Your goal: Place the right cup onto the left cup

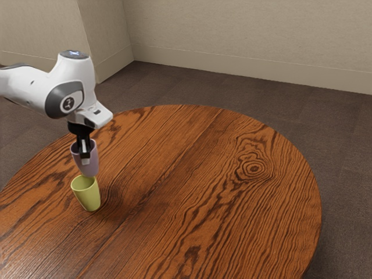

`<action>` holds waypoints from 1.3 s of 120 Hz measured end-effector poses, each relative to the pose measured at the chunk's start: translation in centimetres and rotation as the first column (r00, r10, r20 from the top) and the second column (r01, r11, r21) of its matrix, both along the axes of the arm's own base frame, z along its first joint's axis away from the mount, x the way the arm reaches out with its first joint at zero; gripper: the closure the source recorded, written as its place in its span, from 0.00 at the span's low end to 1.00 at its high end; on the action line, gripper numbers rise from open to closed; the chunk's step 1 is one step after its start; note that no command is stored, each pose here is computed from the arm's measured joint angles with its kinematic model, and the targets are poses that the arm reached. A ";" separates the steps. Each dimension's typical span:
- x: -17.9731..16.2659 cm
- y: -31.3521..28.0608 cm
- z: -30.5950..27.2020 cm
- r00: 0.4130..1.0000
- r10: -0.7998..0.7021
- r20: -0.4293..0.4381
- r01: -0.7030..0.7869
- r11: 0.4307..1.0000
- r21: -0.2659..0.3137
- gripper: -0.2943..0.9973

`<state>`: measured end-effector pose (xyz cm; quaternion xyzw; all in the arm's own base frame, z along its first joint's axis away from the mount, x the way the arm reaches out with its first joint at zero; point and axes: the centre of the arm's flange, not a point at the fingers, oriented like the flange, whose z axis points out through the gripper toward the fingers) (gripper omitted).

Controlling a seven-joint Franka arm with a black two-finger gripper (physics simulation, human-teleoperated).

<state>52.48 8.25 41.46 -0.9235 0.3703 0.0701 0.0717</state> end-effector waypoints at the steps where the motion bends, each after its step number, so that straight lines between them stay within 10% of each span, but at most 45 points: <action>1: 0.0 0.0 0.0 1.000 0.001 -0.001 -0.001 1.000 0.001 0.84; 156: -2.2 -1.7 -0.7 0.996 0.057 -0.072 -0.051 0.994 0.093 0.84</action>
